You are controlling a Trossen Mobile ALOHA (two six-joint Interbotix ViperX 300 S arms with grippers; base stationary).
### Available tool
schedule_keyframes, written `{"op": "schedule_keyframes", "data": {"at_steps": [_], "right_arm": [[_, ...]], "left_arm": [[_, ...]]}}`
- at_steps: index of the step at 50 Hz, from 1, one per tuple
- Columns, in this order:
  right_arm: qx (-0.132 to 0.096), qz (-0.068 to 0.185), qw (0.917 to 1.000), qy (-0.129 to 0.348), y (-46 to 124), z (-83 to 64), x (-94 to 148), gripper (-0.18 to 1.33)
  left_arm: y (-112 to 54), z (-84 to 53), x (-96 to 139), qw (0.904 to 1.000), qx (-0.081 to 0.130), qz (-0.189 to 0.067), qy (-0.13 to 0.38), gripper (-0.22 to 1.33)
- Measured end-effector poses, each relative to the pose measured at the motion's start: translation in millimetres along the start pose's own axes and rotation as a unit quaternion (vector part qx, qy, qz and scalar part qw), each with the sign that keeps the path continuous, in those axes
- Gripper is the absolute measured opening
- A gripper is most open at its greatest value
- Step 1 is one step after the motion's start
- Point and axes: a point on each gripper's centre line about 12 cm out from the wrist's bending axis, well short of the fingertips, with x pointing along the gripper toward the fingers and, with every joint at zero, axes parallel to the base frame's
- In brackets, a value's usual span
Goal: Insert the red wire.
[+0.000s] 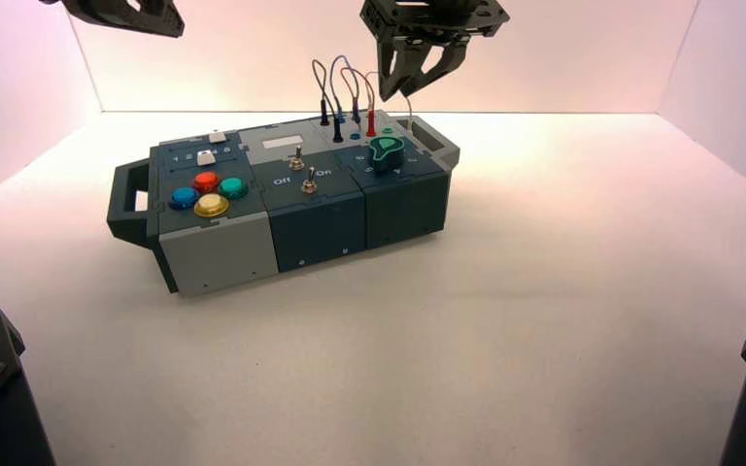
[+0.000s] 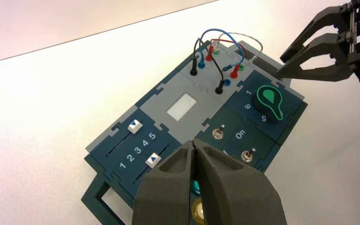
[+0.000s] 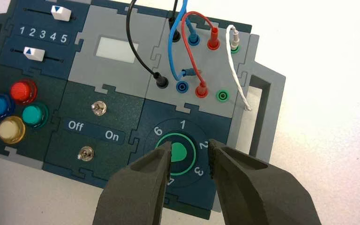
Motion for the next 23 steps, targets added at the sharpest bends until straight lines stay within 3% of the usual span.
{"op": "schedule_keyframes", "data": {"at_steps": [23], "right_arm": [[0.0, 0.0, 1.0, 0.004, -0.2, -3.0, 1.0, 0.86]], "left_arm": [[1.0, -4.0, 5.4, 0.9999, -0.003, 0.0, 0.014, -0.16]]}}
